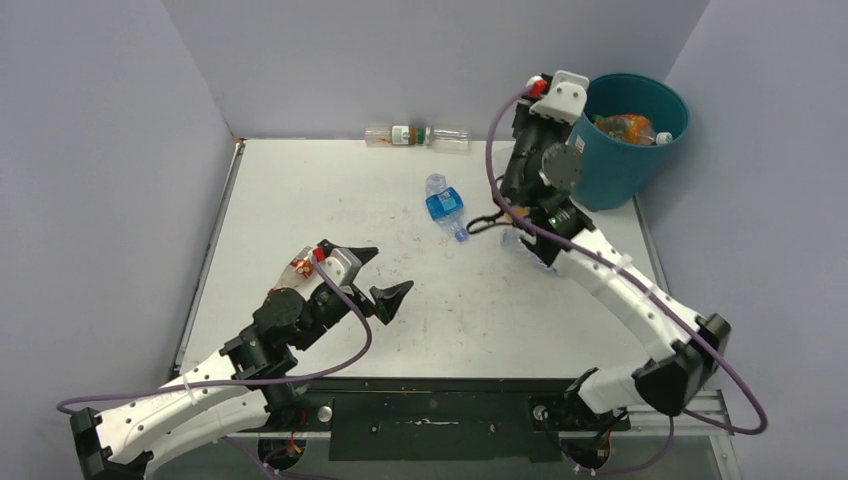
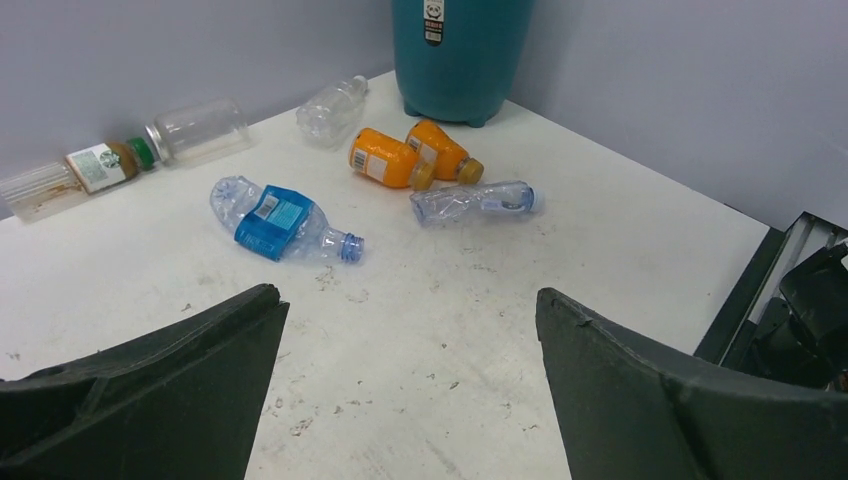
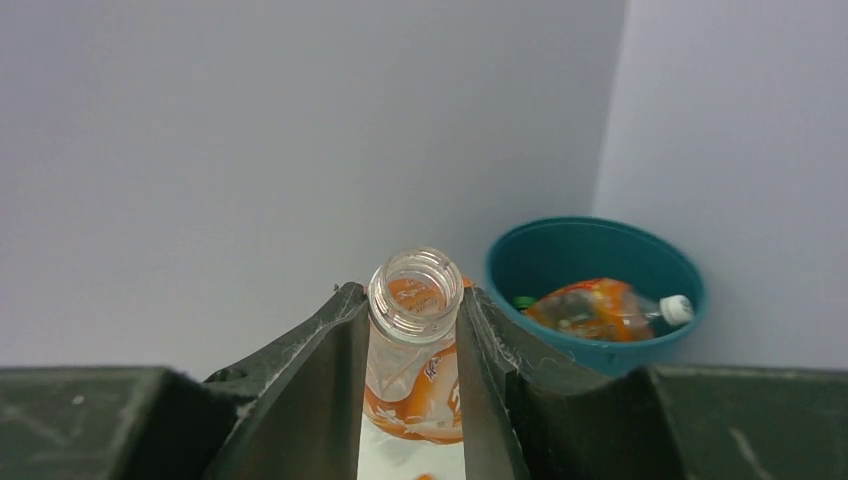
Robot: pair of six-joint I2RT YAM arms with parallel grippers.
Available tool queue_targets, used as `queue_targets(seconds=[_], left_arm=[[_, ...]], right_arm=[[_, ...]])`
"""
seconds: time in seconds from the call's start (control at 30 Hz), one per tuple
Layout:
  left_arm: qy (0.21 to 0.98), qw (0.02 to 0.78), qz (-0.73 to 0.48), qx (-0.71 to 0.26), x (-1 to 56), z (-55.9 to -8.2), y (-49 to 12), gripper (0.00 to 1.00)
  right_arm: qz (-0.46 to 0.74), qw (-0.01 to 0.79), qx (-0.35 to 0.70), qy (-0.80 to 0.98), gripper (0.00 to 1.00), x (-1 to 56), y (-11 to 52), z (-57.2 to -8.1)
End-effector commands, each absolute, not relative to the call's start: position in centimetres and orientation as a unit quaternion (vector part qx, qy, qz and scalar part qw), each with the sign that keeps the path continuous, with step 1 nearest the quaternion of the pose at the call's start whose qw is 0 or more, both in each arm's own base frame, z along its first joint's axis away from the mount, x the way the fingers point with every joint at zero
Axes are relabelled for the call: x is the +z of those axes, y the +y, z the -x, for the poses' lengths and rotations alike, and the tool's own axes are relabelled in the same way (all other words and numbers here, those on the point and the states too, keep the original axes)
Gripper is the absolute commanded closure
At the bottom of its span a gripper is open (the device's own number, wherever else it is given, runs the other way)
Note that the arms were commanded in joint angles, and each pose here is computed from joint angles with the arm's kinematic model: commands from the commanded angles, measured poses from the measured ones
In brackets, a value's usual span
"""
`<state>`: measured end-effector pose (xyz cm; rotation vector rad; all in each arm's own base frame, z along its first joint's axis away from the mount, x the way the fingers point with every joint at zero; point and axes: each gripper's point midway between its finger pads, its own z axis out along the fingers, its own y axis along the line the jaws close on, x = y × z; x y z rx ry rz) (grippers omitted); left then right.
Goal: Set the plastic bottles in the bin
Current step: Place the plastic bottle in the trash bin.
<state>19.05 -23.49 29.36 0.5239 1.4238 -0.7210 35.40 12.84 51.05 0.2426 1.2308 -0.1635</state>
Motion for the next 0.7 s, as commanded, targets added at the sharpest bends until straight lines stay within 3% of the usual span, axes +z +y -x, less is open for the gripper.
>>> queue_targets(seconds=[0.0,0.4,0.67], left_arm=[[0.624,0.676,-0.211,-0.331,30.4,-19.4,-23.7,0.04],[0.628,0.675,-0.196,-0.333,30.5,-19.7,-23.5,0.04],[0.631,0.673,-0.187,-0.338,30.4,-20.4,-23.4,0.04]], right_arm=[[-0.225,0.808,-0.139,0.527,0.95,52.9,6.6,-39.1],[-0.282,0.797,-0.245,0.474,0.95,53.6,-1.6,-44.9],[-0.280,0.773,-0.248,0.513,0.95,50.1,-4.2,-49.3]])
